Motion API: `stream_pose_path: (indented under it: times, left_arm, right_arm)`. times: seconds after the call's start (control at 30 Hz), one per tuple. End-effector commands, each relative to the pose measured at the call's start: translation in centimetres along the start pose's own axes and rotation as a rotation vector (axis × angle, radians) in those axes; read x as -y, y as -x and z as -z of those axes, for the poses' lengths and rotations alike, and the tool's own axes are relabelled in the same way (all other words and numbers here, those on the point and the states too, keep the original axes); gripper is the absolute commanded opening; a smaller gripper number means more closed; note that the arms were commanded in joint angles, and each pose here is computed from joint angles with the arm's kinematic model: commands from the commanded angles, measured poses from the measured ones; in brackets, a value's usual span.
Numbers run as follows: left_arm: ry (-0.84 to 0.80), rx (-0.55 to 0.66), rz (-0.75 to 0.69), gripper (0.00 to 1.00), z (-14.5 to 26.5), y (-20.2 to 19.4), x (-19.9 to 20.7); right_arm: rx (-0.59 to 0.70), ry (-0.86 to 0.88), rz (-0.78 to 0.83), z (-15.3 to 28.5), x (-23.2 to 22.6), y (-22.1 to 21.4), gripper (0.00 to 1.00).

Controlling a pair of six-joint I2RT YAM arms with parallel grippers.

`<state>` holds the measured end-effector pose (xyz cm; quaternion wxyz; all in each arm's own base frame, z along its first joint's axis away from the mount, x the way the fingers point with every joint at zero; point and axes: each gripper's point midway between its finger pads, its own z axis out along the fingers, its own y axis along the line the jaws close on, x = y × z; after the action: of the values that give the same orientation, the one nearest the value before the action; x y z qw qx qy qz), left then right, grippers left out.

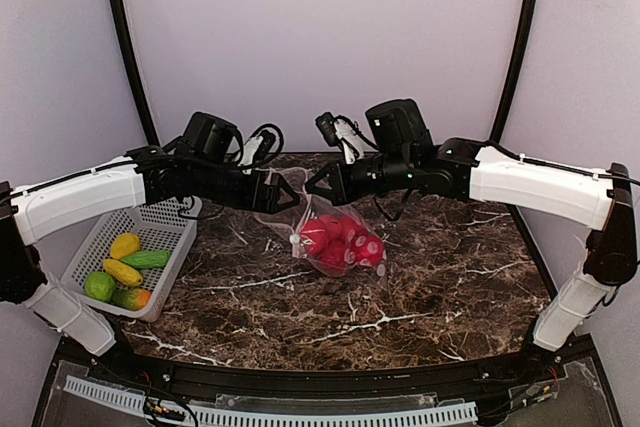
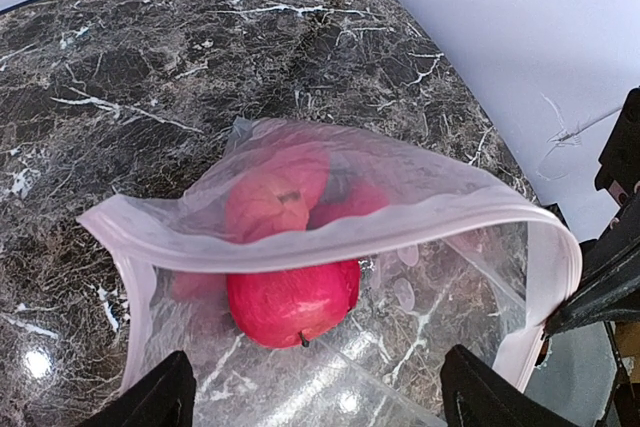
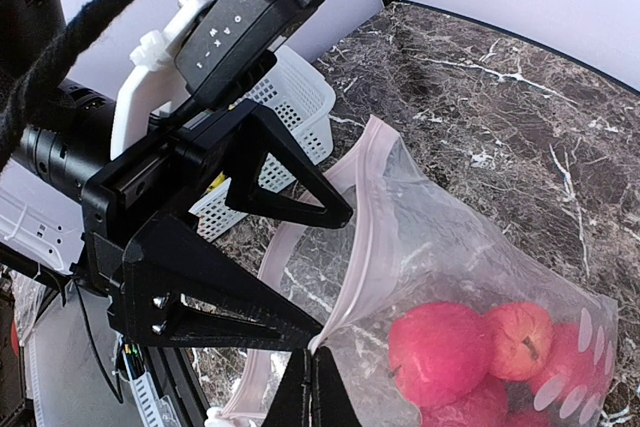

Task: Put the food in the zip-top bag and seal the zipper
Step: Place the fake fruit in the zipper food storage bag, then move the bin to the center of the board.

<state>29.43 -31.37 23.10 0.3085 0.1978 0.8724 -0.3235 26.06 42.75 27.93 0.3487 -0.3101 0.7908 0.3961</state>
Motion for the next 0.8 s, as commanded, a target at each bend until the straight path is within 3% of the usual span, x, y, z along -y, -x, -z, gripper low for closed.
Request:
stream_pose_path:
  times: [0.0, 0.3, 0.47, 0.77]
  left_arm:
    - [-0.014, 0.033, -0.015, 0.85, 1.4, 0.9, 1.0]
    - [0.033, 0.061, 0.029, 0.86, 5.6, 1.8, 0.1]
    - [0.127, 0.064, 0.139, 0.86, 8.7, 0.1, -4.2]
    - [0.430, 0.059, 0.425, 0.98, 12.1, -7.3, -13.9]
  right_arm:
    - [0.020, 0.023, 0.007, -0.1, -0.7, 0.6, 0.00]
    - [0.032, -0.002, 0.012, 0.5, -0.4, 0.7, 0.00]
    - [0.025, -0.003, 0.005, 0.3, -0.3, 0.3, 0.00]
    - [0.020, 0.013, 0.007, 0.1, -0.4, 0.1, 0.00]
